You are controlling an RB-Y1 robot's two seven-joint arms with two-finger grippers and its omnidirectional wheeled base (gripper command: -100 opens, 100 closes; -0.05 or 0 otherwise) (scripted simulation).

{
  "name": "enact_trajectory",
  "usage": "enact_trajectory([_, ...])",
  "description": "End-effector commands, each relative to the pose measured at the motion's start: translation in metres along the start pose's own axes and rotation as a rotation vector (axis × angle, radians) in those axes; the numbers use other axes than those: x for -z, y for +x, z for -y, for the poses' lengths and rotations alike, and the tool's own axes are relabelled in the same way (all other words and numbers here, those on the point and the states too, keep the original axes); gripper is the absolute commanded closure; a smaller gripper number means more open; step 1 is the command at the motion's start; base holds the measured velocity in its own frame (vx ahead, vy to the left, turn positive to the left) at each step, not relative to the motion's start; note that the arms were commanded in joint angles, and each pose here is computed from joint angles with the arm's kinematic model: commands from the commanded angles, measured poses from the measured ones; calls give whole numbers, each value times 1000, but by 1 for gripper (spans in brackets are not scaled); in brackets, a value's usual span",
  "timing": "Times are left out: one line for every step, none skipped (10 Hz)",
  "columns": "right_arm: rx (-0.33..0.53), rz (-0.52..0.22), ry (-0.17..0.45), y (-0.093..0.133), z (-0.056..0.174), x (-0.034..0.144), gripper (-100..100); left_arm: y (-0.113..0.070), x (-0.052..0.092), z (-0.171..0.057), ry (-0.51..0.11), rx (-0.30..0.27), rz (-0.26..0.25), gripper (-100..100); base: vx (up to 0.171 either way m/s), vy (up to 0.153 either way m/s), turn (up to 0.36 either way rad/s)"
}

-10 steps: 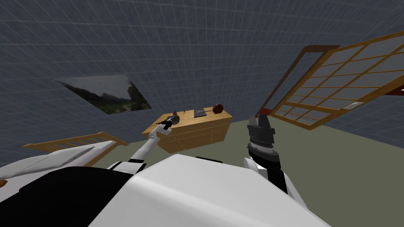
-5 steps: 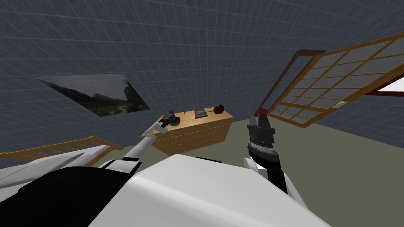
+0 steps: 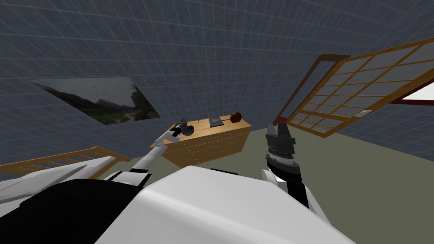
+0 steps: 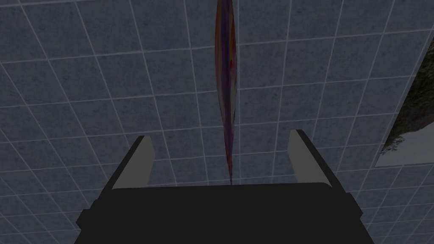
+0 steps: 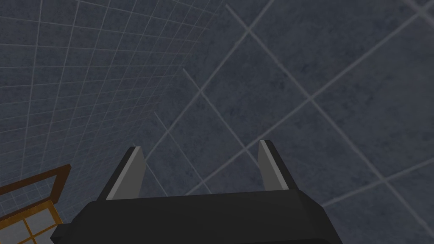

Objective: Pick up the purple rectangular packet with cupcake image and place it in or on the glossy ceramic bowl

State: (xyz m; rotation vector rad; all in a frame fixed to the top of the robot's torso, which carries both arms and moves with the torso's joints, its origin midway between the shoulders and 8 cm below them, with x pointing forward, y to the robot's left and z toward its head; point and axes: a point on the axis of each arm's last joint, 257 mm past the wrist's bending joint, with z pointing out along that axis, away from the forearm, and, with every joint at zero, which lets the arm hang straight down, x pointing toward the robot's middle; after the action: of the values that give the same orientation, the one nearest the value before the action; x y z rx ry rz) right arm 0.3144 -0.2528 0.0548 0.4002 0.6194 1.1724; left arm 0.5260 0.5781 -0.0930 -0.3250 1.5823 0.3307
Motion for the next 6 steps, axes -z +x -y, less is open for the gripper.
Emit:
enact_trajectory([0, 0, 0, 0, 0, 0, 0, 0, 0, 0, 0, 0, 0, -100, 0, 0, 0])
enact_trajectory([0, 0, 0, 0, 0, 0, 0, 0, 0, 0, 0, 0, 0, -100, 0, 0, 0])
enact_trajectory([0, 0, 0, 0, 0, 0, 0, 0, 0, 0, 0, 0, 0, 0, 0, 0, 0])
enact_trajectory([0, 0, 0, 0, 0, 0, 0, -12, -1, -3, -8, 1, 2, -100, -14, 5, -51])
enact_trajectory([0, 0, 0, 0, 0, 0, 0, -17, -1, -5, -12, 2, 2, -100, -23, 12, -53])
enact_trajectory([0, 0, 0, 0, 0, 0, 0, -23, -1, -6, -16, 2, 2, -100, -22, 11, -40])
